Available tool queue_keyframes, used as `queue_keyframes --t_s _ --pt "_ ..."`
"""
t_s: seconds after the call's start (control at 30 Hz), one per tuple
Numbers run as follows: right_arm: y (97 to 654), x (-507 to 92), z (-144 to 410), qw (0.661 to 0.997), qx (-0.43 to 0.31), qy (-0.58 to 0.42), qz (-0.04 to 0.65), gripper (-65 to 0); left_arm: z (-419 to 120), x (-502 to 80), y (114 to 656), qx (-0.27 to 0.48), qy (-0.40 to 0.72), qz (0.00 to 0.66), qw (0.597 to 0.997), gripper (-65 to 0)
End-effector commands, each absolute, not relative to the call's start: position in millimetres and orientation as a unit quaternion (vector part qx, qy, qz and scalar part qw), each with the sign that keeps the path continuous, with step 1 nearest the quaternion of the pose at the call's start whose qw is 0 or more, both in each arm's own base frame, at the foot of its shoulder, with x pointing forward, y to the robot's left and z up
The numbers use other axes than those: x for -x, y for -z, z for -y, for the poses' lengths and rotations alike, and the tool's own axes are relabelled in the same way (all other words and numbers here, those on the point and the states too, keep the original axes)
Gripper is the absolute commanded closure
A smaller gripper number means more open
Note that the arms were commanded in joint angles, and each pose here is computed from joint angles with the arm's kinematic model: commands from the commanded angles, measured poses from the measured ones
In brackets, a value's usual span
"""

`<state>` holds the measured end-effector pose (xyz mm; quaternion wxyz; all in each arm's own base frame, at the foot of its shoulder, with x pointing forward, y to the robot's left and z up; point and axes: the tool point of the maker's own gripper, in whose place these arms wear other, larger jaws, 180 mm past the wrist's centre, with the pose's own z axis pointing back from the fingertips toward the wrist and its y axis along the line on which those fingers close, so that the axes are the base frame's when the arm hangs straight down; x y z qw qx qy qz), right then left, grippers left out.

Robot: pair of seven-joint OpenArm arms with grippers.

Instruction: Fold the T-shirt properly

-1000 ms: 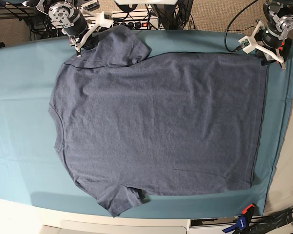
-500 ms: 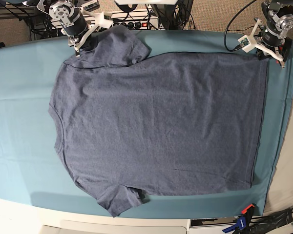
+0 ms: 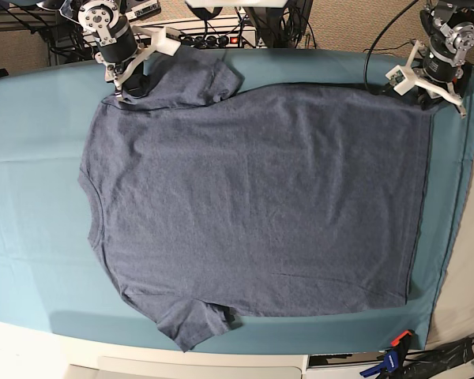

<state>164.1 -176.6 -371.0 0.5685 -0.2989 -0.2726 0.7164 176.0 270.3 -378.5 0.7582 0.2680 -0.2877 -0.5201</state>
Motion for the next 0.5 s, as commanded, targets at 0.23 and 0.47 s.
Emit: queue_keyframes --t_s 0.23,0.47 --pt "339 -166 162 0.574 0.306 -0.691 0.313 0.0 -272 -182 366 -0.285 0.516 0.295 0.752 0.0" --pt "336 -149 159 0.581 0.298 -0.693 0.306 0.0 -258 -172 358 -0.274 0.52 0.299 0.752 0.0"
